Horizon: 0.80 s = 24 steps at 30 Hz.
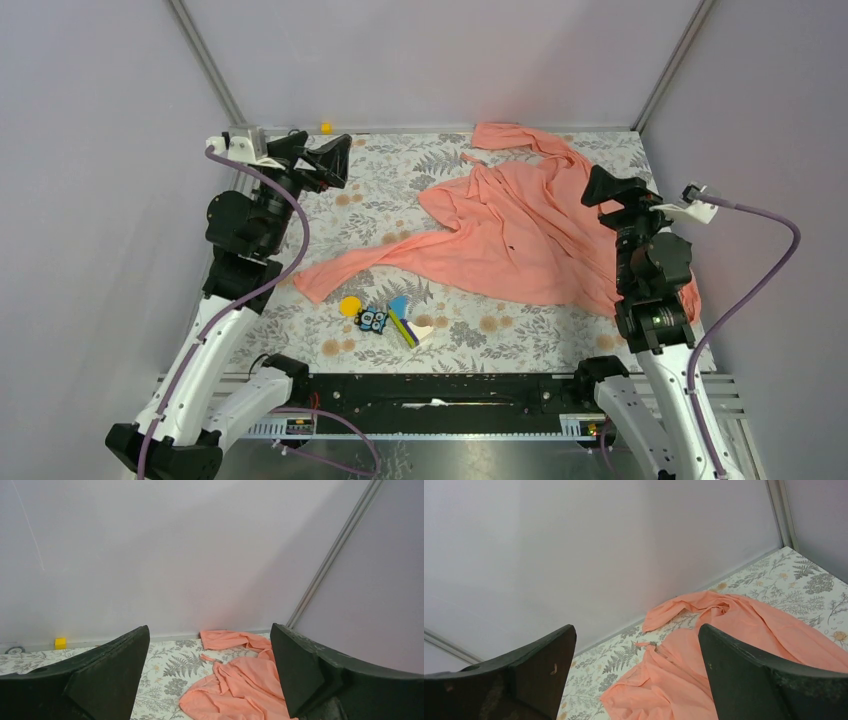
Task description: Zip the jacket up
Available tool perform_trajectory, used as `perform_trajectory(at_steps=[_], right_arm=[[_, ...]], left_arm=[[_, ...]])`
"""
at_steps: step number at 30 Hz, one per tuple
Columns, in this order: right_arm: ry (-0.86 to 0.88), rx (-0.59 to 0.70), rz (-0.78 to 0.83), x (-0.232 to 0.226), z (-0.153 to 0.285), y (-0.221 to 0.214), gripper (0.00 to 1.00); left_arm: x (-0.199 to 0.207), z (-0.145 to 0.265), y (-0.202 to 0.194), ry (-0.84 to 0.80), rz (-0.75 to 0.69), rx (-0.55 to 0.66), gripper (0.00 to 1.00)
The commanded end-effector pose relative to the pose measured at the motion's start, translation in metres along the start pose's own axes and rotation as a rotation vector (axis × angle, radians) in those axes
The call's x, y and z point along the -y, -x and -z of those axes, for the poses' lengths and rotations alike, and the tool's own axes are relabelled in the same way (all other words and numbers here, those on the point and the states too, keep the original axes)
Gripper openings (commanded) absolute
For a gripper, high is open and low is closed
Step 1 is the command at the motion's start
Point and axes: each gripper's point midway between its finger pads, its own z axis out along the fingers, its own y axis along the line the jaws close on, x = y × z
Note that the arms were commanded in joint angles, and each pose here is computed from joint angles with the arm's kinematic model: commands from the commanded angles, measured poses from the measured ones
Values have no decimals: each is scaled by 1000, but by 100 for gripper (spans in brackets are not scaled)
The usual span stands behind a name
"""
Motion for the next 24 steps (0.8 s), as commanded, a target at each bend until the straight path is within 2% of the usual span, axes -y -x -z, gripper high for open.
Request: perform_trajectory(at_steps=[1, 7, 11, 15, 17, 21, 24], right_arm=[[12, 16, -34, -12, -12, 10, 99], [-27, -166, 16, -9, -42, -38, 100], [68, -273, 23, -21, -56, -76, 100], [87, -353, -8, -24, -71, -113, 100], [97, -362, -21, -33, -80, -129, 100], [80, -365, -33, -53, -111, -158, 100], [27, -385, -60, -52, -139, -184, 100]], left_arm=[[11, -4, 15, -50, -5, 57, 99], [11, -10, 2, -58, 13, 24, 99], [12, -15, -8, -64, 27, -2, 99], [11, -23, -24, -57, 54, -51, 99], [10, -31, -35, -48, 80, -97, 99], [4, -51, -77, -14, 105, -269, 99], [-3, -57, -98, 20, 128, -331, 99]])
